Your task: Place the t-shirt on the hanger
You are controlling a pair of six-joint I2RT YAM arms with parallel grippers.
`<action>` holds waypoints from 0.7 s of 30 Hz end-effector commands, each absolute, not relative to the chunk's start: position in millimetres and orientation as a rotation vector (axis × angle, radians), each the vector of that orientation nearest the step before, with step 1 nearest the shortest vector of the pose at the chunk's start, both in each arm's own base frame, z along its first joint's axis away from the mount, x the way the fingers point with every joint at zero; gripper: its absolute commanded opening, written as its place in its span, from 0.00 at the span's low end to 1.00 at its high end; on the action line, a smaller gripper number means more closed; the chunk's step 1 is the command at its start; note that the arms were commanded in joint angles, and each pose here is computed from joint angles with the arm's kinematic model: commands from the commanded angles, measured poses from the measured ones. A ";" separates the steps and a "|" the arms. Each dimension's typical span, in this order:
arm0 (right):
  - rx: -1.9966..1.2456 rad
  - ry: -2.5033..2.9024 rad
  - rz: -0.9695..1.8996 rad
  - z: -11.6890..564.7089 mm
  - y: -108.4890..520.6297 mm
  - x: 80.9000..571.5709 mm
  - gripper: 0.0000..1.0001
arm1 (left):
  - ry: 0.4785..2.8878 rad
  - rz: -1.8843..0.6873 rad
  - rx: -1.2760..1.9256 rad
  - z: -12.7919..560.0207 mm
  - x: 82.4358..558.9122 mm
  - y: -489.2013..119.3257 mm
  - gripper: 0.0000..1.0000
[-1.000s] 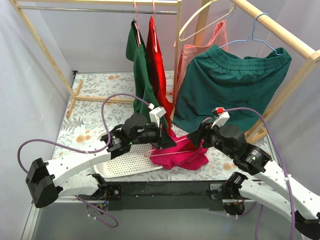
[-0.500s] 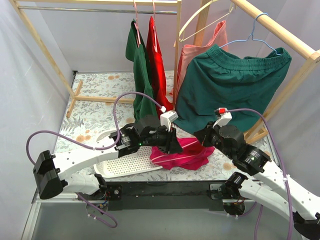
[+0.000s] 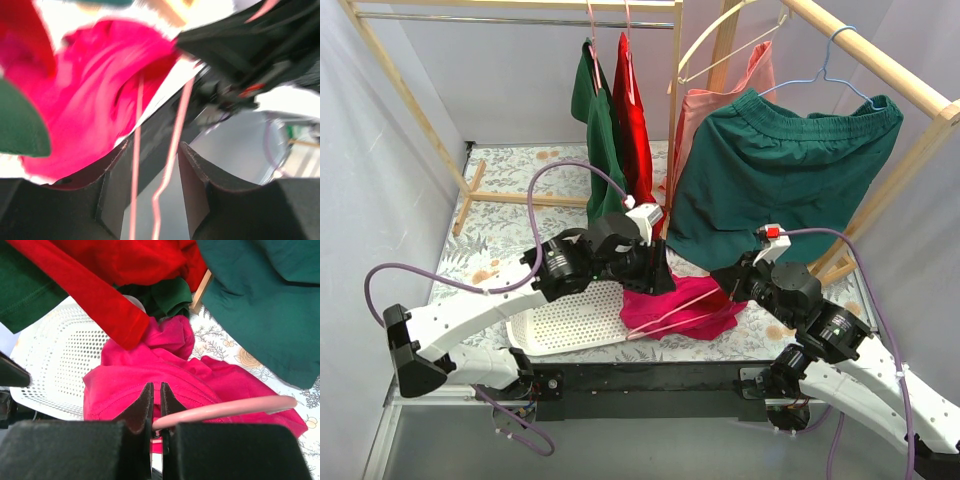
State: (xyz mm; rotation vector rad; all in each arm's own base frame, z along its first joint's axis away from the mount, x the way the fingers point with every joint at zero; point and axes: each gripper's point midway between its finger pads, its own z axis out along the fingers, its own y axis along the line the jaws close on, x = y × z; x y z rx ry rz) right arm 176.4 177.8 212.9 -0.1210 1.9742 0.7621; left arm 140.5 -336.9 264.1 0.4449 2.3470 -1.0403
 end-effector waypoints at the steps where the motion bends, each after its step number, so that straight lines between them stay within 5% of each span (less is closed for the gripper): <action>1: -0.146 1.970 0.776 210.3 180.7 174.4 0.01 | 2.575 -0.872 0.527 222.8 117.9 -318.2 0.41; 21: -0.138 1.972 0.759 212.1 179.7 177.2 0.01 | 2.681 -0.405 0.512 155.7 125.0 -322.7 0.44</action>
